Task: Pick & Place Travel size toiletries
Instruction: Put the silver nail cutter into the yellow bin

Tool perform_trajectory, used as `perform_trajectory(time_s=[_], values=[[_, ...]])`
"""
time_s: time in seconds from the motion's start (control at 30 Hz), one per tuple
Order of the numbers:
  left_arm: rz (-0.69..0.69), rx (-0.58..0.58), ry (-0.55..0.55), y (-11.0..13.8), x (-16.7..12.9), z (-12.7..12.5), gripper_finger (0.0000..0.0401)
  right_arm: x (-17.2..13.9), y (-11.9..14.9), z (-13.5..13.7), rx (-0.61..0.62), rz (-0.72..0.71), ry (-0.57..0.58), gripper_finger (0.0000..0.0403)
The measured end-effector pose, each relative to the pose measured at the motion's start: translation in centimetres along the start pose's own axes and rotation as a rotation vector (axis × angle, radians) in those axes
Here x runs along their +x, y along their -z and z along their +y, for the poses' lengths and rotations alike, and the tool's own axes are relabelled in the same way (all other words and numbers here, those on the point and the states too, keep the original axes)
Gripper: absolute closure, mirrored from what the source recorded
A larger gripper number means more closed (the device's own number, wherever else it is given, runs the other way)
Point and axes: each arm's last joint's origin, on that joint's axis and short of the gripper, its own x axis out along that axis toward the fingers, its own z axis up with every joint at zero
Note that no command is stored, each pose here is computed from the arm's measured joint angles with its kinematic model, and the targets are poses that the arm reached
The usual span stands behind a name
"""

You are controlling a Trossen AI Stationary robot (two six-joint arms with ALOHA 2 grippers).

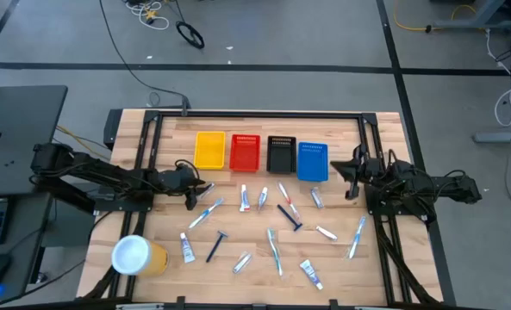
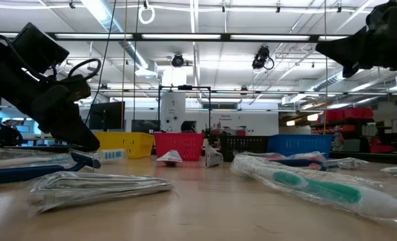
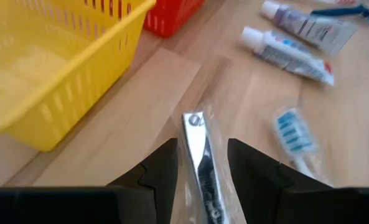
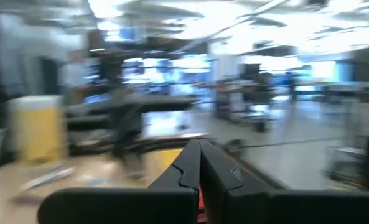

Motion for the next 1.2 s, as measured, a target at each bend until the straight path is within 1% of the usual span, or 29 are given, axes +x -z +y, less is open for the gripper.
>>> perform_trajectory(time_s=[0.13,0.2,0.23,0.4,0.5,0.6,0.73,0.83,0.9,0.97,1.07,1.2], values=[[0.044,-0.017,-0.023,0.5,0.5,0.1,0.0253,-0.1,-0.5,-0.8,-0.012,-0.028,0.257,0.0397],[0.065,0.003,-0.035,0.5,0.8,0.0,0.0255,-0.1,-0.5,-0.9,-0.008,-0.024,0.329,0.0397],[0.069,0.013,-0.036,0.3,1.0,-0.1,0.0256,0.0,-0.5,-1.0,-0.008,-0.022,0.339,0.0397],[0.096,0.077,-0.045,-0.3,1.9,-0.6,0.0263,0.3,-0.5,-0.9,-0.018,-0.017,0.341,0.0397],[0.112,0.123,-0.050,-0.5,2.4,-0.9,0.0269,0.6,-1.0,-0.9,-0.043,-0.063,0.340,0.0396],[0.125,0.126,-0.059,-0.5,2.7,-0.9,0.0282,1.0,-1.2,-0.9,-0.067,-0.097,0.301,0.0387],[0.128,0.104,-0.066,-0.4,2.7,-0.9,0.0309,1.6,-0.6,-1.1,-0.084,-0.045,0.313,0.0372],[0.117,0.105,-0.056,-0.5,2.7,-1.0,0.0327,2.0,0.0,-1.3,-0.058,0.001,0.325,0.0363],[0.095,0.098,-0.040,-0.7,2.8,-1.1,0.0333,2.3,0.3,-1.3,-0.037,0.018,0.308,0.0360],[0.071,0.092,-0.008,-1.0,2.8,-1.3,0.0333,2.6,0.4,-1.3,-0.011,0.016,0.277,0.0359],[0.003,0.096,0.012,-1.7,2.9,-1.6,0.0321,3.0,0.2,-1.4,0.023,-0.018,0.225,0.0358],[-0.043,0.107,0.016,-3.1,3.2,-2.3,0.0310,3.3,-0.3,-1.4,0.074,-0.092,0.219,0.0358]])
